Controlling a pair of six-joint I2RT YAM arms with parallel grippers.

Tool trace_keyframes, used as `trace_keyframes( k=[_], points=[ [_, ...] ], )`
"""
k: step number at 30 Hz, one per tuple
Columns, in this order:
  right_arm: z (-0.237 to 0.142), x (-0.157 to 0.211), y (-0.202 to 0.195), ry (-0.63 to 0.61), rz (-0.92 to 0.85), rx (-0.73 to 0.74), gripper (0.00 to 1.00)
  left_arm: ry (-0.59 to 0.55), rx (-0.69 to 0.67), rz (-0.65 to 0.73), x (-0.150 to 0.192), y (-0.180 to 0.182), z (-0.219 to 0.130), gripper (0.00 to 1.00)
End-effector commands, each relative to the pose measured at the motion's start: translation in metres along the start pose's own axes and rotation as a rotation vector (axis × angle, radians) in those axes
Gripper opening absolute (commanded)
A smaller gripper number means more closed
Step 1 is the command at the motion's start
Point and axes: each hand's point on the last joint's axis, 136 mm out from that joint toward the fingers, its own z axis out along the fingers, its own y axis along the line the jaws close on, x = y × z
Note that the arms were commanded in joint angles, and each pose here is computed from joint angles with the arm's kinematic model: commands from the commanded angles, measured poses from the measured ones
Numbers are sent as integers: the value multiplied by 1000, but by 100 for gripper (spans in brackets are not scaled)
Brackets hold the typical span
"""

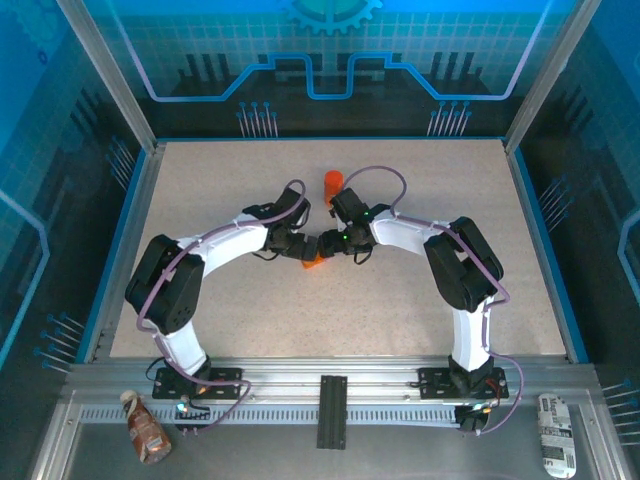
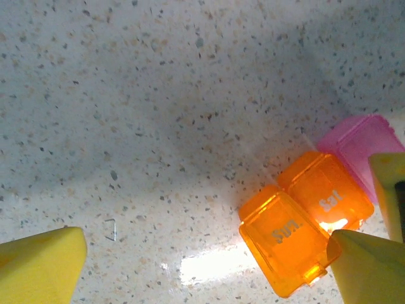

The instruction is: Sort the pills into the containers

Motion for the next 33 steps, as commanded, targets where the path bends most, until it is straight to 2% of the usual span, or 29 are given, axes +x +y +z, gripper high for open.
trace_keyframes(
  k=[1,13,20,27,33],
  points=[
    [14,23,-8,67,2,43,78,-3,-28,19,-10,8,6,99],
    [14,23,-8,70,4,43,77,28,-40,-50,-12,29,28,99],
    [14,23,-8,74,9,40,77,32,-26,-58,-10,29,32,99],
    [-4,5,6,32,-20,3,78,-30,47,-68,-31,16,5,99],
    [-49,-35,23,-88,-42,-40,81,-104,128,-88,-53,2,-31,99]
  ],
)
